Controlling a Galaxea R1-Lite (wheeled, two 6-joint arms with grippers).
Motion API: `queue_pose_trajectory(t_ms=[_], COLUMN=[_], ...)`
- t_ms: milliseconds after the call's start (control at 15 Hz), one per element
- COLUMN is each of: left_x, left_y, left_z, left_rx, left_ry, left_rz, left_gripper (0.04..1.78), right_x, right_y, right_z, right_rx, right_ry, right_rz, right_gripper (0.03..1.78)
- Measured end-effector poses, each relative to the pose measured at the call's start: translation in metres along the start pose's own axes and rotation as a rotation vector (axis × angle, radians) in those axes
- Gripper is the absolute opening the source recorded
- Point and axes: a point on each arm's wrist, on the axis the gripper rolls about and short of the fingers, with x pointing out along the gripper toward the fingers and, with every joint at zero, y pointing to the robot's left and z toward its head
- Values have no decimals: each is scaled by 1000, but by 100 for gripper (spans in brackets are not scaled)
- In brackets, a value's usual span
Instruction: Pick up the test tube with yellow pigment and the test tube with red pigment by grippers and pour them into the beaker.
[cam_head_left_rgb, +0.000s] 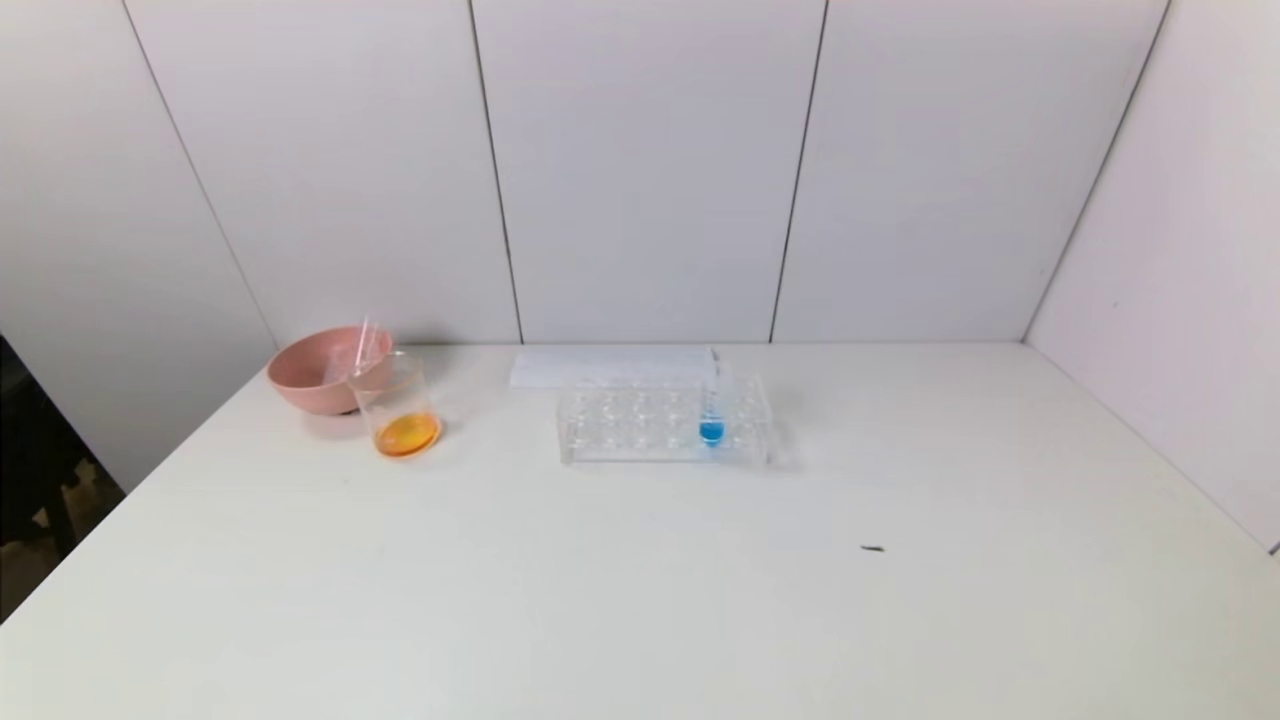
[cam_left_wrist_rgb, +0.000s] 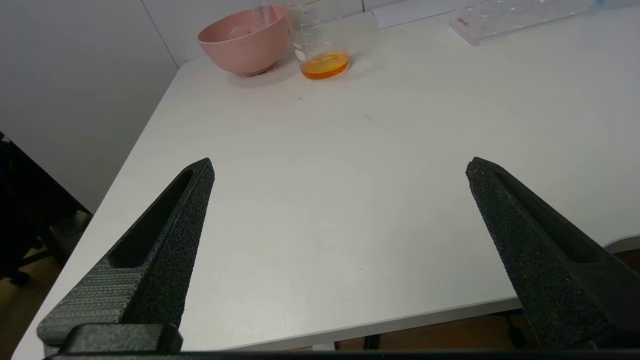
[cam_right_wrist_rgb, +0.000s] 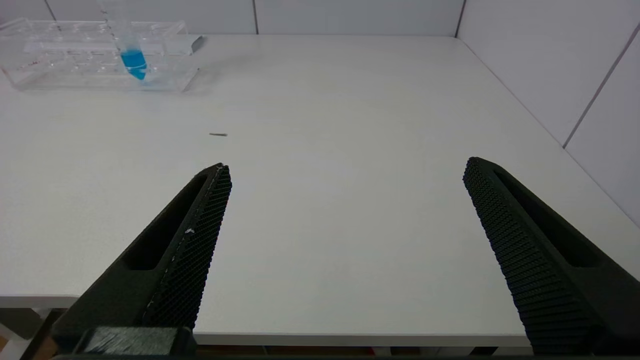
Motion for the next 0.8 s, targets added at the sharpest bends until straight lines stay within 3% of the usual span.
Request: queue_pose_trajectory(t_ms=[267,800], left_x=[0,0], left_y=[0,0], left_z=[-1,-1], left_rx=[-104,-108], left_ry=[14,14], left_rz=[7,7], left_gripper=[176,176], right_x=[0,0], right_y=[0,0], right_z=[0,0], right_rx=[0,-3], right_ry=[0,0], right_rz=[0,0], right_gripper=[170,170])
